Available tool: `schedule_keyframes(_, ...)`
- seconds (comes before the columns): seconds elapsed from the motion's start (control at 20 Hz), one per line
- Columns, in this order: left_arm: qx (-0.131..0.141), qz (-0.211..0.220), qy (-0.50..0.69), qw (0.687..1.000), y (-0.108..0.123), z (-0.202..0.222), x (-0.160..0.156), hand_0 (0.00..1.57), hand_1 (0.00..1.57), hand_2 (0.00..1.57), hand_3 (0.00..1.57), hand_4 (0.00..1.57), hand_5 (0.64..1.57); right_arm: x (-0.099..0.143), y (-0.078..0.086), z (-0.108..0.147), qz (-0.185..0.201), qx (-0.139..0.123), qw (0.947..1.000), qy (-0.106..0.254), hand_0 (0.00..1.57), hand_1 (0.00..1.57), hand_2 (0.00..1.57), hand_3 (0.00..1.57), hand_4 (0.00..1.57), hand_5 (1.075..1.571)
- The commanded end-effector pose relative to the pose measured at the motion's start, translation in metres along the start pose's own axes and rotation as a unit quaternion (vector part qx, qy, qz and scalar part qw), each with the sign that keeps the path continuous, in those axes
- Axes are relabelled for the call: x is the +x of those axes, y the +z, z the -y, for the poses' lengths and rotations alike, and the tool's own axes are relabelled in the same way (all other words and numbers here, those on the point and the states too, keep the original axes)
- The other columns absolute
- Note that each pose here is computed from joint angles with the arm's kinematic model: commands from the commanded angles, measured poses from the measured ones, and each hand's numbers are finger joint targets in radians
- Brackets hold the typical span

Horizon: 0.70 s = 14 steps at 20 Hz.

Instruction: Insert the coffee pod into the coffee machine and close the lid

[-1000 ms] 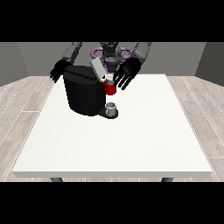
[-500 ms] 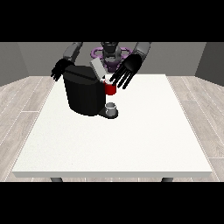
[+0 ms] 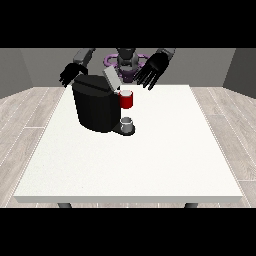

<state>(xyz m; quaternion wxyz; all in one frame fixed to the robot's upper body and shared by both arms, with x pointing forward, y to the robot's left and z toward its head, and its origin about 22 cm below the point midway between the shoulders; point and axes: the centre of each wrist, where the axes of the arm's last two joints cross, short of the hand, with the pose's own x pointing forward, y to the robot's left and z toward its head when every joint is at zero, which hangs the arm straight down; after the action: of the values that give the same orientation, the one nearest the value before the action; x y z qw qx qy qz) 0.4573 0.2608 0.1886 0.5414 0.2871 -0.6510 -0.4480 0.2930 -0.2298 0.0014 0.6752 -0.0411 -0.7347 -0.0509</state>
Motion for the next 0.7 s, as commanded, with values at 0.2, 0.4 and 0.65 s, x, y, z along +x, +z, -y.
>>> schedule_keyframes(0.2,0.003,-0.025,0.195,0.98,0.008,0.058,-0.019,0.0,0.0,0.0,0.0,0.0,1.571,-0.025,0.029,0.024,-0.032,-0.015,0.9994,-0.004,0.0,0.0,0.0,0.0,0.49,1.571)
schedule_keyframes(0.4,0.012,-0.02,0.338,0.941,0.022,0.126,-0.029,0.0,0.0,0.0,0.0,0.24,1.571,-0.01,0.021,0.042,-0.03,0.003,0.9992,0.026,0.0,0.0,0.0,0.0,0.37,1.571)
schedule_keyframes(0.65,0.005,-0.036,0.403,0.915,0.056,0.165,-0.062,0.0,0.0,0.0,0.0,0.0,1.571,0.017,0.011,0.052,-0.03,0.04,0.9984,0.029,0.0,0.0,0.0,0.0,0.26,1.571)
